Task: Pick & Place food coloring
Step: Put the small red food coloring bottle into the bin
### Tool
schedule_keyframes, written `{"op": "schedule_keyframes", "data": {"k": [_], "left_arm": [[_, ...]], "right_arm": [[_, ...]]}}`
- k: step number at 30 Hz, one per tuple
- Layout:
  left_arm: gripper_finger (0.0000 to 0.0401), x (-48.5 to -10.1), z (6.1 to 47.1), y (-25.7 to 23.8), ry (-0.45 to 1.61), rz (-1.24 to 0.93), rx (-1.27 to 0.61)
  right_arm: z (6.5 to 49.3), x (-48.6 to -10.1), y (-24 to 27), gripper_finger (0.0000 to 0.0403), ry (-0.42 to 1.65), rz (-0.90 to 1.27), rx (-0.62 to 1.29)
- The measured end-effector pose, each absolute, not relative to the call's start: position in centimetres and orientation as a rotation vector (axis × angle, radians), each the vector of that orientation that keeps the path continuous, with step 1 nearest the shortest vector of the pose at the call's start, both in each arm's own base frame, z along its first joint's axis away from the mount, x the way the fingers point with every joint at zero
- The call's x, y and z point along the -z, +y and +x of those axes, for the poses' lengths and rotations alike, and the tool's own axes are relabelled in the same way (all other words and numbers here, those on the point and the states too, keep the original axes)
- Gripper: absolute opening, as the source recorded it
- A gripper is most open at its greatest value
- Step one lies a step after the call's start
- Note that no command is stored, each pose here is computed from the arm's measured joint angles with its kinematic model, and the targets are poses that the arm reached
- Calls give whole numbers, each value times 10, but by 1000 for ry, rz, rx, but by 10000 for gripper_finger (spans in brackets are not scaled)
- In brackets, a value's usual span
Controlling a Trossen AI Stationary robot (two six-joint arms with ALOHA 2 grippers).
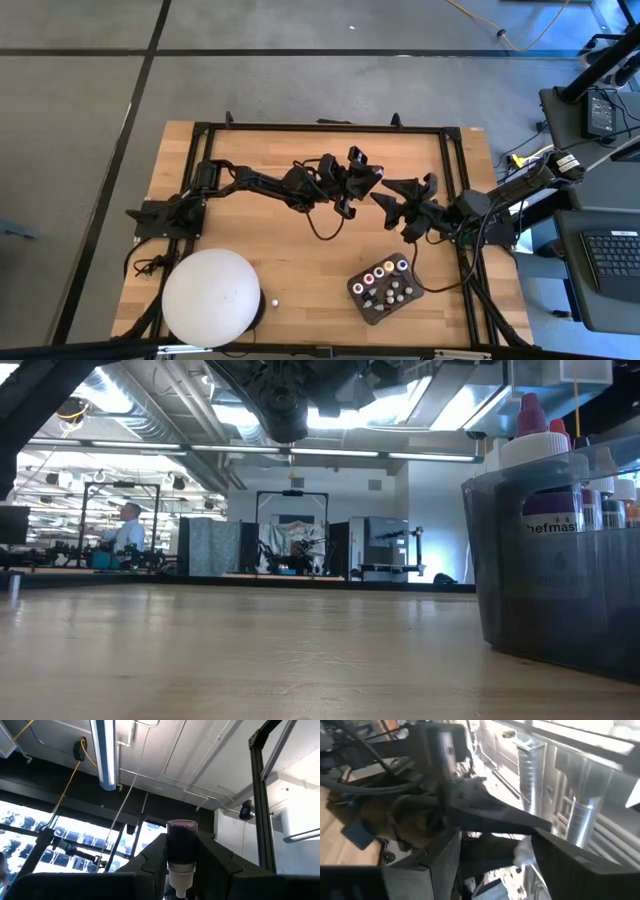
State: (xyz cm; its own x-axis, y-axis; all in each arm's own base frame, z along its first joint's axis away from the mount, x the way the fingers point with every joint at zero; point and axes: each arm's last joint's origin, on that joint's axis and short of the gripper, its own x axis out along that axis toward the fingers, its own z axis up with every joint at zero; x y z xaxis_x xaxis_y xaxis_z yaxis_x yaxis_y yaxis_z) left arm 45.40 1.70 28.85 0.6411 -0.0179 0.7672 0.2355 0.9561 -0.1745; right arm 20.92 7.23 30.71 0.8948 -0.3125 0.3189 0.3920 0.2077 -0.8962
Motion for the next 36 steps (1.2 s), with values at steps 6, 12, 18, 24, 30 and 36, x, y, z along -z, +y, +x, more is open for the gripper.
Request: {"op": "schedule_keyframes", "data": {"k": [6, 12, 18, 24, 30, 36], "left_arm": [[86, -289, 454, 16, -867, -270, 149], [86, -289, 454, 14, -865, -291, 162], [86, -289, 454, 13, -865, -276, 158], [86, -289, 454, 13, -864, -289, 165], [86, -289, 454, 9, -859, -283, 191], [86, -289, 454, 8, -858, -291, 203]], "right_arm": [[205, -314, 69, 245, -64, -1232, 597], [204, -316, 68, 245, -79, -1220, 606], [204, -317, 69, 233, -123, -1218, 592], [204, -317, 69, 191, -141, -1224, 579], [204, -317, 70, 159, -151, -1215, 568], [205, -317, 70, 153, -174, -1190, 552]]}}
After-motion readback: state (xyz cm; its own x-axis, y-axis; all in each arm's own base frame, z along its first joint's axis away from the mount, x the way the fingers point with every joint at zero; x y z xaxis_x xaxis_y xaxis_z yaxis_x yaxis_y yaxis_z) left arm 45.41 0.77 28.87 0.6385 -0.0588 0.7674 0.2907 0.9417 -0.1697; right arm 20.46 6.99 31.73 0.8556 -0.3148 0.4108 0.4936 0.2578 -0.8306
